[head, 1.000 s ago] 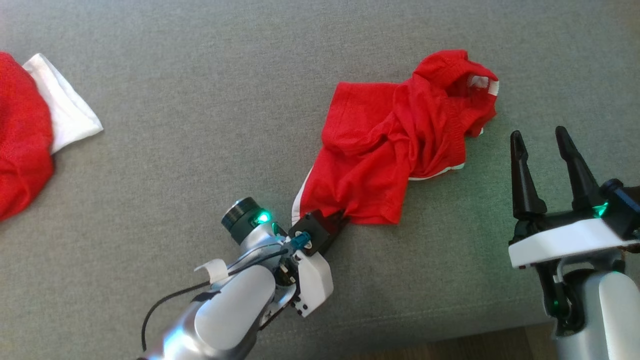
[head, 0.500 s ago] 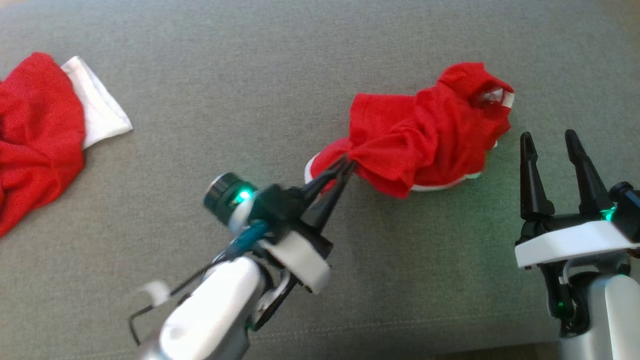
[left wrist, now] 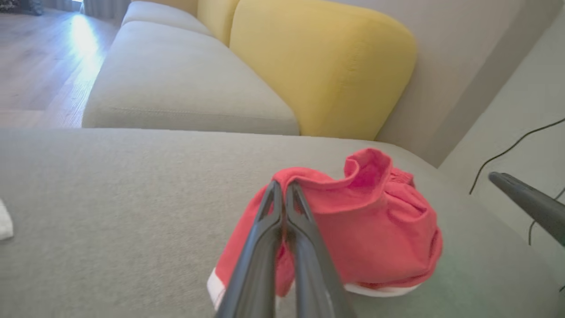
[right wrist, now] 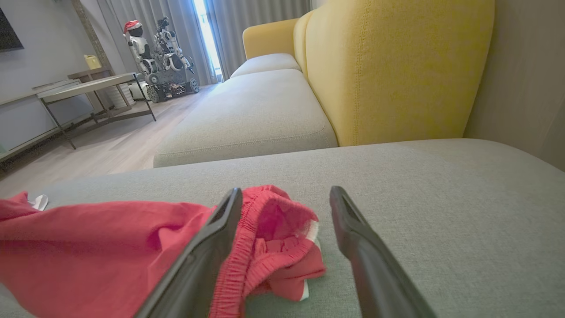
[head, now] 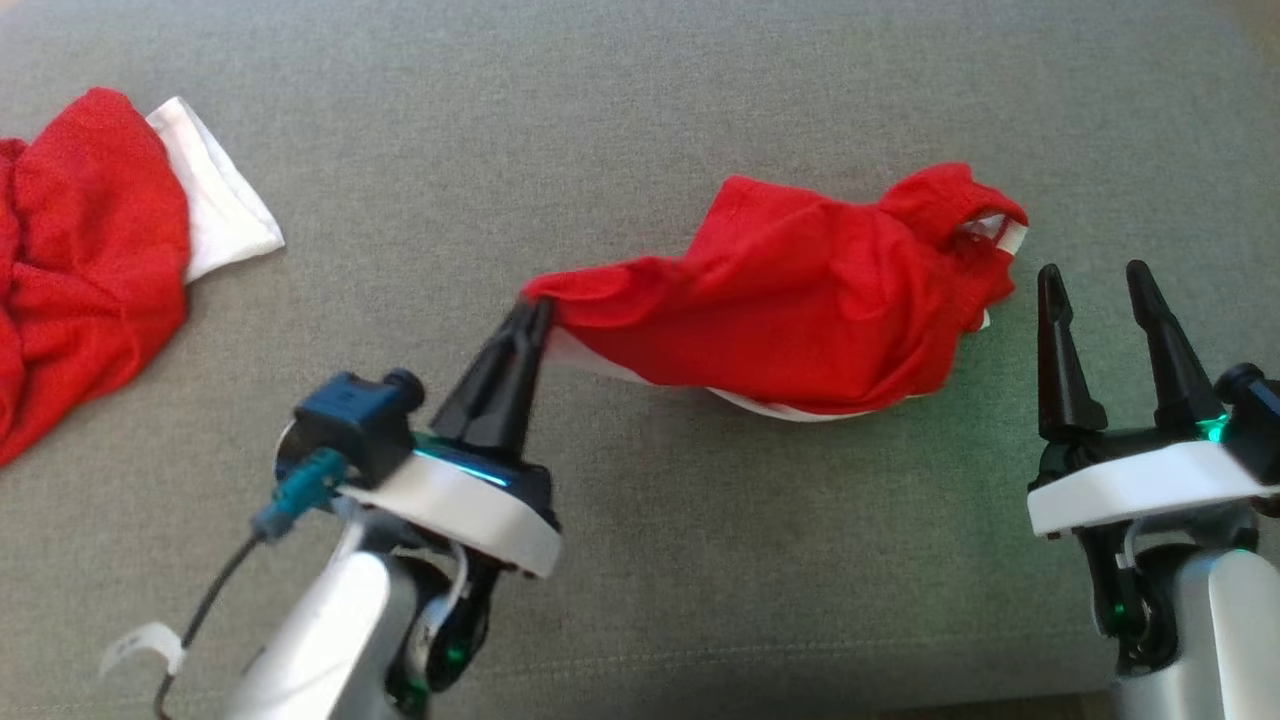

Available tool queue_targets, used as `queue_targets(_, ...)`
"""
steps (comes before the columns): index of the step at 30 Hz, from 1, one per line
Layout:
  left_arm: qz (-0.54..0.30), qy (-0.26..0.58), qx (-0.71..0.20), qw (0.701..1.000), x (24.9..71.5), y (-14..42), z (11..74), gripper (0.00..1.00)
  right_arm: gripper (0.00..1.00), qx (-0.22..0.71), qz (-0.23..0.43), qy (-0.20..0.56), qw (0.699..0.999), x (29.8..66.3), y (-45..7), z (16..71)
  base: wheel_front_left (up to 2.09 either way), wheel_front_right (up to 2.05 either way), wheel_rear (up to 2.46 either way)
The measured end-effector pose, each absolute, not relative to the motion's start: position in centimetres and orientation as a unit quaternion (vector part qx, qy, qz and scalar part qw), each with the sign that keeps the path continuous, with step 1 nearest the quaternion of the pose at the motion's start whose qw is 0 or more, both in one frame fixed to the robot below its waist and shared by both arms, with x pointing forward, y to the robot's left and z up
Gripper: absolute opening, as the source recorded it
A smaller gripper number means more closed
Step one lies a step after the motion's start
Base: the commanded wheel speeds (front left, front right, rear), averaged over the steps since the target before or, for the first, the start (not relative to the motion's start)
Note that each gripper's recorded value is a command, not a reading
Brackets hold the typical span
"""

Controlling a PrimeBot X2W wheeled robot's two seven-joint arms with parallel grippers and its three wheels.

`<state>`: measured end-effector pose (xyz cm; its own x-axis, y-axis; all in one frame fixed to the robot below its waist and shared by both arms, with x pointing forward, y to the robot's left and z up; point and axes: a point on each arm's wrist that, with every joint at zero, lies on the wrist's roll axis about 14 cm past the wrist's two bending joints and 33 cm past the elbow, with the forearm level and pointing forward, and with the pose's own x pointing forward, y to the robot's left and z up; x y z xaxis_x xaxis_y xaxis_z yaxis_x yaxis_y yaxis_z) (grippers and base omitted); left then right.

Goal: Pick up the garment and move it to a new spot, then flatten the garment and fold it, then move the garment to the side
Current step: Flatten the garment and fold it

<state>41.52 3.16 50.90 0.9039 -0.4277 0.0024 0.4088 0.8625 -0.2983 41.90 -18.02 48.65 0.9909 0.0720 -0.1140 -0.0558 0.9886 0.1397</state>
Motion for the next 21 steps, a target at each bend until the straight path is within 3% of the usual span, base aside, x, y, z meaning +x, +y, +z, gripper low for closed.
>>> queue_targets(21,-0.127,0.166,-0.149,0.967,48.0,6.3,39.6,0.00,1.00,0.071,0.011,0.084,0.994,41.7,-19.4,47.0,0.00,0.00,0.00)
